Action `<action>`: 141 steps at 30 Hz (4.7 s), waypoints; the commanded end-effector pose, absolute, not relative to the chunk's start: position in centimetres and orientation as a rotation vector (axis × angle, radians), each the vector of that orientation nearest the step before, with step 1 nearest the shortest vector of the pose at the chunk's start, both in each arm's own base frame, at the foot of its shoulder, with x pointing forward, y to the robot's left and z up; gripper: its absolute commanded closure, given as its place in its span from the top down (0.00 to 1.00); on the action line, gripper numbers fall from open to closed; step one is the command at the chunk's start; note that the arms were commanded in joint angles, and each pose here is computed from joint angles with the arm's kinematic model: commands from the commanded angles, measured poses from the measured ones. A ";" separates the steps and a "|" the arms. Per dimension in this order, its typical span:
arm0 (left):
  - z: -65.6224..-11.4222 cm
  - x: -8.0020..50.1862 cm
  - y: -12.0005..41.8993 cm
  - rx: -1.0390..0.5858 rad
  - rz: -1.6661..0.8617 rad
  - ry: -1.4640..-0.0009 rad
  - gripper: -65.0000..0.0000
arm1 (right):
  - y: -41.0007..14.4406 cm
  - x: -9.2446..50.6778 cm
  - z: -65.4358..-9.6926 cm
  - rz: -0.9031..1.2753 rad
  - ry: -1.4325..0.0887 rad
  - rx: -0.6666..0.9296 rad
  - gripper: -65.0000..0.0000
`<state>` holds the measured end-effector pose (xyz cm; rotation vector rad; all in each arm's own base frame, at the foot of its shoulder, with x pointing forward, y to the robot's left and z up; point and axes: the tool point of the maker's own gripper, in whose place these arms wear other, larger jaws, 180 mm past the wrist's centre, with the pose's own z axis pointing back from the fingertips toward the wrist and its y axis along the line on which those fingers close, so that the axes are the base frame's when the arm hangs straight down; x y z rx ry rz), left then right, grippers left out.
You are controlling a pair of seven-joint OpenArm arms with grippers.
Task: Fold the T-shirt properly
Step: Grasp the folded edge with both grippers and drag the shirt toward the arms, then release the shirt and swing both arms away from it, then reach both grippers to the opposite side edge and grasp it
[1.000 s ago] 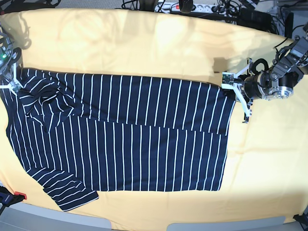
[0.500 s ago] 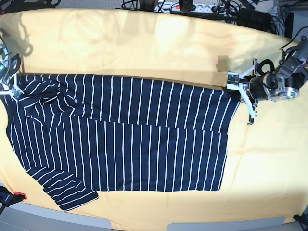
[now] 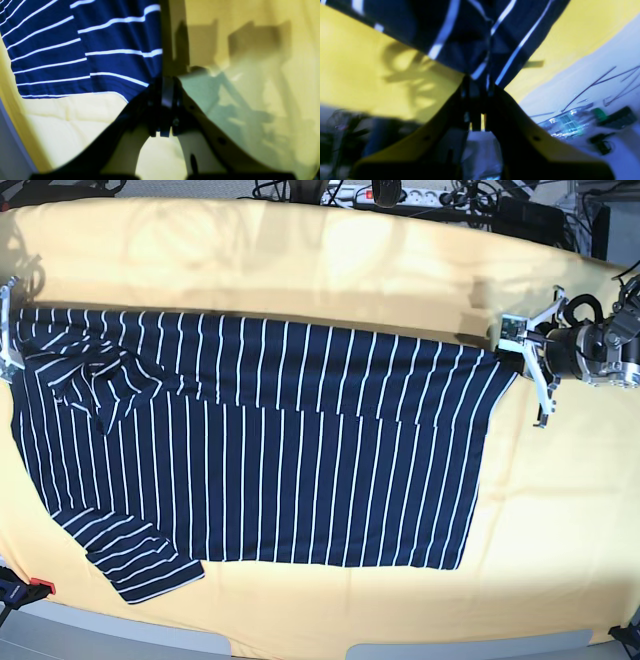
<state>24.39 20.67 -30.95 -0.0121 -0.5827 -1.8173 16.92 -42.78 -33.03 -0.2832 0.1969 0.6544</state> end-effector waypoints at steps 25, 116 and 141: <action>-29.9 15.4 22.3 -0.153 -1.910 -0.348 0.00 | -46.6 11.8 -30.3 0.698 0.476 -0.347 0.00; -34.5 48.8 20.6 -0.610 0.139 -0.978 0.00 | -41.1 36.7 -22.6 0.570 -0.741 -0.619 0.45; -31.3 51.1 20.7 -0.576 0.086 -1.046 0.00 | -40.0 43.9 -32.7 0.017 -0.781 -0.045 0.53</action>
